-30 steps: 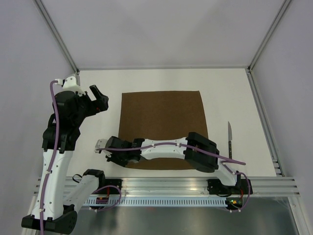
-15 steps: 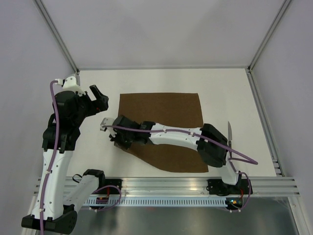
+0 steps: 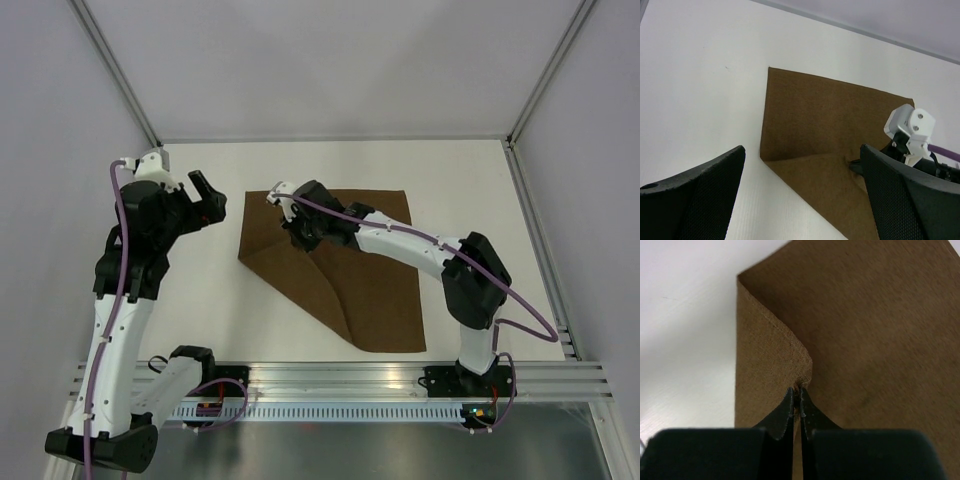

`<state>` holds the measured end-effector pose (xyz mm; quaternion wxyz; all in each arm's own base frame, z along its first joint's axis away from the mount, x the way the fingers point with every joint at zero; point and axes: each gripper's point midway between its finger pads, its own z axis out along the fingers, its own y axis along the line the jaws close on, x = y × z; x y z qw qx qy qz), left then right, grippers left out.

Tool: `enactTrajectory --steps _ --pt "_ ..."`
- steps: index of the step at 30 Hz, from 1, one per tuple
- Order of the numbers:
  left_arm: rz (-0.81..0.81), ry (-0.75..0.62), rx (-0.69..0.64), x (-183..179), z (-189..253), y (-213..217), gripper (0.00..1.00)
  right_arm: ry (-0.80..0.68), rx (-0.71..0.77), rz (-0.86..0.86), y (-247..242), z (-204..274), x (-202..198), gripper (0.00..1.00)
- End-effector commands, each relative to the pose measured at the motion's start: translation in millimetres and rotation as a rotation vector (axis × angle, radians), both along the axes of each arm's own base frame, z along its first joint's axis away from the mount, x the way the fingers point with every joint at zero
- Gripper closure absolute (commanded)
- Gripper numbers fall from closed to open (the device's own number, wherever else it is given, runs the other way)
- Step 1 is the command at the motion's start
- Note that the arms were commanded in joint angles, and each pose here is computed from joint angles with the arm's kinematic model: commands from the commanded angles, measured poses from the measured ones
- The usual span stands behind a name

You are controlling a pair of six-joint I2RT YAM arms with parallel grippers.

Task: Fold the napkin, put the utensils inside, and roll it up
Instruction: Fold the napkin

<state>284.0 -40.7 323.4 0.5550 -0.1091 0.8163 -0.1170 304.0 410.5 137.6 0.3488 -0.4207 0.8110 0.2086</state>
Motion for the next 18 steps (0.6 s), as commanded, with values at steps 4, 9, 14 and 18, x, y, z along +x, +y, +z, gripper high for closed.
enactTrajectory --steps 4,9,14,18 --pt "-0.013 -0.035 -0.054 9 8 -7 0.00 -0.038 -0.011 -0.070 -39 3 34 1.00" --pt "-0.039 -0.028 -0.064 10 5 -13 0.00 -0.033 -0.038 -0.141 -67 -15 67 1.00" --pt "-0.035 -0.024 -0.059 12 2 -11 0.00 -0.048 -0.046 -0.205 -91 -22 96 1.00" --pt "-0.037 -0.017 -0.059 13 -2 -12 0.00 -0.046 -0.045 -0.249 -107 -26 114 1.00"
